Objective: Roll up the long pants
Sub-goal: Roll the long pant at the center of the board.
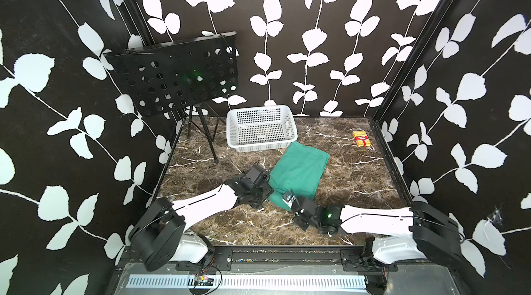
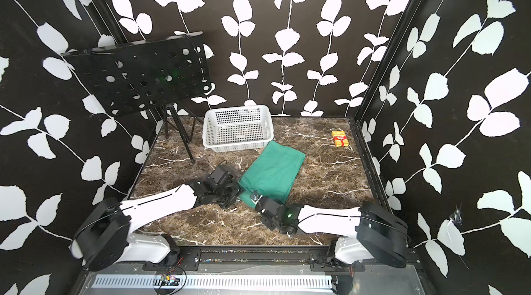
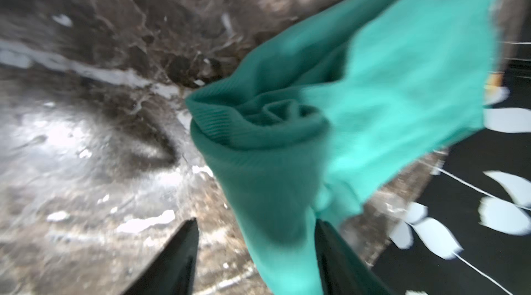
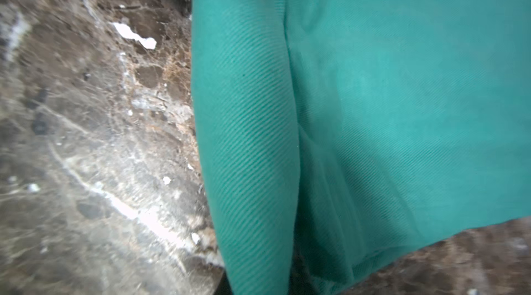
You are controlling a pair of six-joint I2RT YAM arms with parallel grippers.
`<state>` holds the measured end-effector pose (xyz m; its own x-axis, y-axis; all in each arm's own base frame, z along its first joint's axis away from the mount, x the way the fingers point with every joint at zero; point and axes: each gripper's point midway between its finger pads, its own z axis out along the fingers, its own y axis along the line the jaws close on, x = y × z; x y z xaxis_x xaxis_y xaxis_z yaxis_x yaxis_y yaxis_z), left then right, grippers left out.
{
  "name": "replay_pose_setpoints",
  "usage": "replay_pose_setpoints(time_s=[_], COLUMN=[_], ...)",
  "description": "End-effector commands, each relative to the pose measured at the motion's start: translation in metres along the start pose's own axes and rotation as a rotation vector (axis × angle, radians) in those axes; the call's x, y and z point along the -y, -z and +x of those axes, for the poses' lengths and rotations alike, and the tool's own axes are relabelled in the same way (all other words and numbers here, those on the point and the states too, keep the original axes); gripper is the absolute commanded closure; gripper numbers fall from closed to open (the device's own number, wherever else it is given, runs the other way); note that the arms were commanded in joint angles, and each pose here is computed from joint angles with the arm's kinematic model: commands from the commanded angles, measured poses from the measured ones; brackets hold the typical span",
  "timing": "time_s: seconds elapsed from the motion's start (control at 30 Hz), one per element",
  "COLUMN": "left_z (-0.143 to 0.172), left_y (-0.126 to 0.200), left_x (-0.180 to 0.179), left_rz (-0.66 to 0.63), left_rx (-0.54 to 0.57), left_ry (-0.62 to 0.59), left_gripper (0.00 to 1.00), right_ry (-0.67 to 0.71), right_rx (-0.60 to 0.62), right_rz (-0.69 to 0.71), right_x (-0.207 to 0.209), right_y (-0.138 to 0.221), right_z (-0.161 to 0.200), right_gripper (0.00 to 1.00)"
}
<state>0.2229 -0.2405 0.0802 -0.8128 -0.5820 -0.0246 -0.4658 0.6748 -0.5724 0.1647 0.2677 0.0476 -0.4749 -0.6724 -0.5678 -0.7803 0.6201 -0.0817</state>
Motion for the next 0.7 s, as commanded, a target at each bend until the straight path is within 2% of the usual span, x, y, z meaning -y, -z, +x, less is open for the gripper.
replay_pose_setpoints(time_s=[0.0,0.17,0.43,0.67], left_z=[-0.002,0.001,0.017,0.026], left_y=[0.012,0.028,0.039,0.025], left_x=[-0.017,-0.026,-0.036,-0.018], left_rz=[-0.021,0.018,0.055,0.135], left_rx=[0.035,0.035,-0.011,-0.056], left_ry=[-0.034,-0.078,-0.178,-0.214], left_gripper=[0.32,0.32,0.38,0.29], right_ry=[-0.129,-0.209,-0.319,-0.435], right_rx=[-0.034,-0.048,-0.064,-0.104], right_rz=[-0.227,-0.378,-0.614,-0.748], right_x=[-0.024,-0.029,-0.047,-0.049], right_y=[0.003,0.007,0.008,0.006], right_z=[0.014,0.016,0.001,-0.010], right_gripper=[1.00,1.00,1.00,1.00])
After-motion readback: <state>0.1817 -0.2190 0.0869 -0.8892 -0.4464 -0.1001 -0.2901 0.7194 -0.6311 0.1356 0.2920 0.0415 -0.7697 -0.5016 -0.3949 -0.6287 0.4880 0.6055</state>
